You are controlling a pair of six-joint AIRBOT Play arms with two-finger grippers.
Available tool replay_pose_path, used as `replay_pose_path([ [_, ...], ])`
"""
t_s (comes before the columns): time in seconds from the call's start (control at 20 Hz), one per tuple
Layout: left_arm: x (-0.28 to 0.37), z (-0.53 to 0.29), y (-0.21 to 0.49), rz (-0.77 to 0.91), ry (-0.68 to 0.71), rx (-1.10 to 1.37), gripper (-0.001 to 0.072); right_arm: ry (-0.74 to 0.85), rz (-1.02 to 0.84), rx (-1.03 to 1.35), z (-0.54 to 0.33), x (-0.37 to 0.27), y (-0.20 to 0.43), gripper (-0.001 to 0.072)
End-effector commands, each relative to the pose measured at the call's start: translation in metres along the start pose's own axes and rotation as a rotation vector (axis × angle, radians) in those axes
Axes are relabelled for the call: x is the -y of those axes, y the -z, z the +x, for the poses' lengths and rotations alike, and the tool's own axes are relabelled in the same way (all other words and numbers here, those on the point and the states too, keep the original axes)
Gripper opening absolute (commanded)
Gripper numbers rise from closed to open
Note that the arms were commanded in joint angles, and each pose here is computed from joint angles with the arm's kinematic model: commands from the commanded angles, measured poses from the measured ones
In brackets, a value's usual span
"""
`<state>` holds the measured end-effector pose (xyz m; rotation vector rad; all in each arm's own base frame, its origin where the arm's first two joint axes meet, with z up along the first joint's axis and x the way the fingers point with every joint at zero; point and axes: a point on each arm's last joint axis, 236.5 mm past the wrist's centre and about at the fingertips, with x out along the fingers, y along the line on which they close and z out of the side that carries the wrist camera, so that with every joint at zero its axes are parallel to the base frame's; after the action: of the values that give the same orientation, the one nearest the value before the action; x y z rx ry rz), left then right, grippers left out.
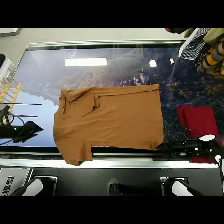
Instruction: Fold the clothes and pants, and hang the long-sleeved shirts on hangers.
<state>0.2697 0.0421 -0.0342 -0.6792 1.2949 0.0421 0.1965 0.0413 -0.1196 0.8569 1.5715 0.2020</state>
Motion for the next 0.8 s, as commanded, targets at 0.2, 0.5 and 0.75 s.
replay_pose_path([
  [0.2, -0.014, 0.039, 0.035, -0.048, 0.091, -0.037, 0.048, -0.014, -0.011, 0.037, 0.0, -0.003, -0.009, 0.0037],
  [0.5, -0.009, 0.062, 0.044, -0.032, 0.127, -0.116, 0.0481, -0.014, -0.022, 0.036, 0.0, -0.004, -0.008, 0.0037],
  [0.75, -0.005, 0.082, 0.053, -0.027, 0.127, -0.178, 0.048, -0.034, -0.023, 0.038, 0.0, -0.008, -0.009, 0.0037],
])
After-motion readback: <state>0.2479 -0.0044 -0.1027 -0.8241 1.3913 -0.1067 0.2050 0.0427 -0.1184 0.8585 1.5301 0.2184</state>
